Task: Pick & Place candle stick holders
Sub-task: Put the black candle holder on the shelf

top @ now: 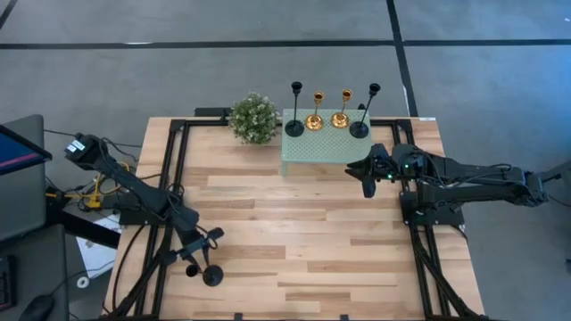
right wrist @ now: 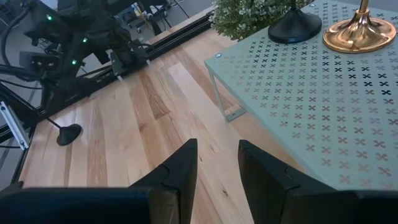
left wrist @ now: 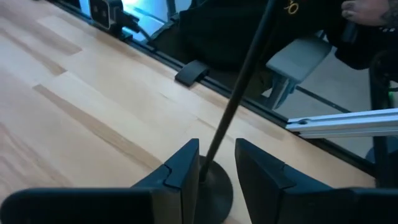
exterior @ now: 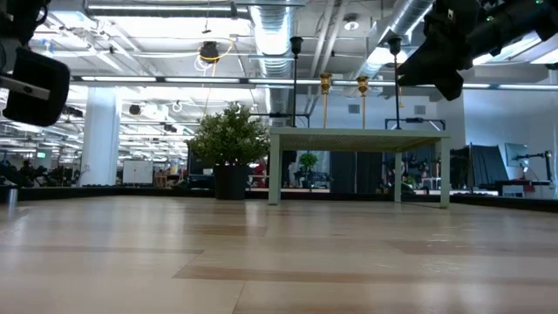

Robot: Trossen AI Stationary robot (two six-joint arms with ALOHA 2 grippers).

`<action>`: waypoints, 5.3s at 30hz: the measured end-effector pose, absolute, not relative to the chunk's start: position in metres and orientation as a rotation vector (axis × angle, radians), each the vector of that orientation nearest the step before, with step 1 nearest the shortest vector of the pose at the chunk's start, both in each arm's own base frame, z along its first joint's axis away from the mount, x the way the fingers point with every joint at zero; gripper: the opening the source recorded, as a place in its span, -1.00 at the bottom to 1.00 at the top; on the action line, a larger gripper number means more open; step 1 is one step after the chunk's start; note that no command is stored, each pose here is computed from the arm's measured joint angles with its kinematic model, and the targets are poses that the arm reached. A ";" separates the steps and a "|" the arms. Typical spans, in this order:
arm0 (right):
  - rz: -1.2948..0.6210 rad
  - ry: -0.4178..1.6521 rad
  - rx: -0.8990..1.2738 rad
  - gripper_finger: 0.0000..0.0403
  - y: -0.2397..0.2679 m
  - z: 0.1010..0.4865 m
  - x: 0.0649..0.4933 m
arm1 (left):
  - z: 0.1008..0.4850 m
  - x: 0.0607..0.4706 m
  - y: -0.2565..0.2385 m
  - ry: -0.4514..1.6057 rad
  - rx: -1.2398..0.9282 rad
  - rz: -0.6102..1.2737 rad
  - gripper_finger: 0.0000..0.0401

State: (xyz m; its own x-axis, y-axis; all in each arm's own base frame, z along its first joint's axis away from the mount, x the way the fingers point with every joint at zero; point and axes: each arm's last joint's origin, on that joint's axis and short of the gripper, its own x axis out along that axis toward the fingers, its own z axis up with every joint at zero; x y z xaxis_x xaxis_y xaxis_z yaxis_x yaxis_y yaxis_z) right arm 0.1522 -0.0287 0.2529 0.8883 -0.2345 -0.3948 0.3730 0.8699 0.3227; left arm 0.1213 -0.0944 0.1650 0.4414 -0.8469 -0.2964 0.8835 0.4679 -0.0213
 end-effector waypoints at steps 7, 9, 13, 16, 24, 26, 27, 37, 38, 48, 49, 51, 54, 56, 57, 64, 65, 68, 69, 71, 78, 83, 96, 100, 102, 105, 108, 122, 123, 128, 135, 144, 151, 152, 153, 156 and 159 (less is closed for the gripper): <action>-0.325 0.354 0.404 -0.46 -0.029 0.253 0.152 | 0.159 0.128 -0.105 0.277 0.152 -1.093 -0.48; -0.325 0.354 0.404 -0.46 -0.029 0.253 0.152 | 0.157 0.129 -0.109 0.267 0.152 -1.110 -0.48; -0.325 0.354 0.404 -0.46 -0.029 0.253 0.152 | 0.153 0.131 -0.117 0.255 0.155 -1.136 -0.48; -0.325 0.354 0.404 -0.46 -0.029 0.253 0.152 | 0.152 0.133 -0.121 0.235 0.155 -1.145 -0.48; -0.325 0.354 0.404 -0.46 -0.029 0.253 0.152 | 0.150 0.138 -0.123 0.218 0.160 -1.105 -0.61; -0.325 0.354 0.404 -0.46 -0.029 0.253 0.152 | 0.149 0.138 -0.123 0.221 0.163 -1.090 -0.70; -0.325 0.354 0.404 -0.46 -0.029 0.253 0.152 | 0.149 0.138 -0.123 0.220 0.162 -1.089 -0.76; -0.324 0.355 0.402 -0.46 -0.029 0.253 0.152 | 0.152 0.147 -0.117 0.254 0.061 -0.737 -0.92; -0.324 0.355 0.403 -0.46 -0.029 0.253 0.152 | 0.152 0.148 -0.116 0.255 0.056 -0.682 -0.93; -0.309 0.338 0.326 -0.53 -0.029 0.255 0.153 | 0.170 0.161 -0.116 0.196 -0.020 -0.400 -0.94; -0.305 0.332 0.315 -0.55 -0.029 0.256 0.153 | 0.175 0.163 -0.117 0.181 -0.024 -0.396 -0.94; -0.298 0.329 0.300 -0.60 -0.029 0.257 0.153 | 0.184 0.169 -0.119 0.163 -0.019 -0.389 -0.94; -0.271 0.350 0.287 -0.68 -0.028 0.255 0.153 | 0.195 0.177 -0.118 0.154 -0.011 -0.363 -0.94; -0.209 0.370 0.269 -0.74 -0.026 0.254 0.153 | 0.201 0.183 -0.115 0.161 -0.009 -0.328 -0.94; -0.168 0.379 0.260 -0.79 -0.025 0.254 0.153 | 0.203 0.187 -0.113 0.167 -0.007 -0.309 -0.94; -0.060 0.392 0.294 -0.97 -0.020 0.256 0.144 | 0.225 0.209 -0.088 0.123 -0.037 -0.165 -0.94; -0.067 0.385 0.302 -0.97 -0.020 0.257 0.142 | 0.228 0.213 -0.084 0.113 -0.042 -0.148 -0.94; -0.115 0.348 0.299 -0.99 -0.019 0.261 0.130 | 0.237 0.221 -0.070 0.085 -0.055 -0.092 -0.94; -0.131 0.329 0.293 -0.99 -0.019 0.263 0.125 | 0.240 0.223 -0.065 0.076 -0.058 -0.071 -0.94; -0.142 0.297 0.285 -1.00 -0.018 0.267 0.115 | 0.248 0.228 -0.056 0.054 -0.065 -0.029 -0.94; -0.159 0.311 0.293 -1.00 -0.013 0.263 0.083 | 0.272 0.247 -0.035 0.009 -0.044 0.006 -0.94; -0.166 0.297 0.345 -1.00 -0.012 0.263 0.078 | 0.287 0.271 -0.024 0.061 -0.032 0.053 -0.94; -0.206 0.442 0.430 -1.00 -0.012 0.242 0.076 | 0.341 0.327 0.019 0.025 0.049 0.191 -0.94; -0.255 0.385 0.557 -1.00 -0.013 0.236 0.082 | 0.352 0.341 0.035 0.001 0.048 0.183 -0.94; -0.241 0.332 0.505 -1.00 -0.014 0.241 0.084 | 0.358 0.346 0.043 -0.007 0.048 0.197 -0.94; -0.207 0.277 0.406 -1.00 -0.014 0.246 0.087 | 0.362 0.354 0.055 0.000 0.048 0.212 -0.94; -0.180 0.215 0.353 -1.00 -0.014 0.253 0.089 | 0.361 0.365 0.065 0.005 0.042 0.199 -0.94; -0.063 0.171 0.258 -1.00 -0.005 0.259 0.092 | 0.358 0.405 0.111 0.053 0.010 0.241 -0.94; -0.063 0.171 0.258 -1.00 -0.005 0.259 0.092 | 0.357 0.407 0.113 0.057 0.009 0.234 -0.94; -0.065 0.170 0.258 -1.00 -0.005 0.259 0.092 | 0.361 0.417 0.116 0.073 0.007 0.215 -0.94; -0.065 0.171 0.258 -1.00 -0.005 0.259 0.092 | 0.359 0.420 0.117 0.132 0.005 0.217 -0.94; -0.065 0.172 0.258 -1.00 -0.005 0.259 0.092 | 0.354 0.420 0.120 0.166 0.054 0.246 -0.94; -0.084 0.169 0.256 -1.00 -0.006 0.259 0.092 | 0.344 0.427 0.126 0.172 0.053 0.255 -0.94; -0.087 0.169 0.256 -1.00 -0.006 0.259 0.092 | 0.344 0.427 0.126 0.169 0.054 0.256 -0.94; -0.087 0.169 0.256 -1.00 -0.006 0.259 0.092 | 0.345 0.427 0.127 0.163 0.055 0.258 -0.94; -0.087 0.169 0.256 -1.00 -0.006 0.259 0.092 | 0.346 0.426 0.128 0.154 0.058 0.261 -0.94; -0.086 0.169 0.243 -1.00 -0.006 0.259 0.092 | 0.347 0.425 0.131 0.148 0.058 0.268 -0.94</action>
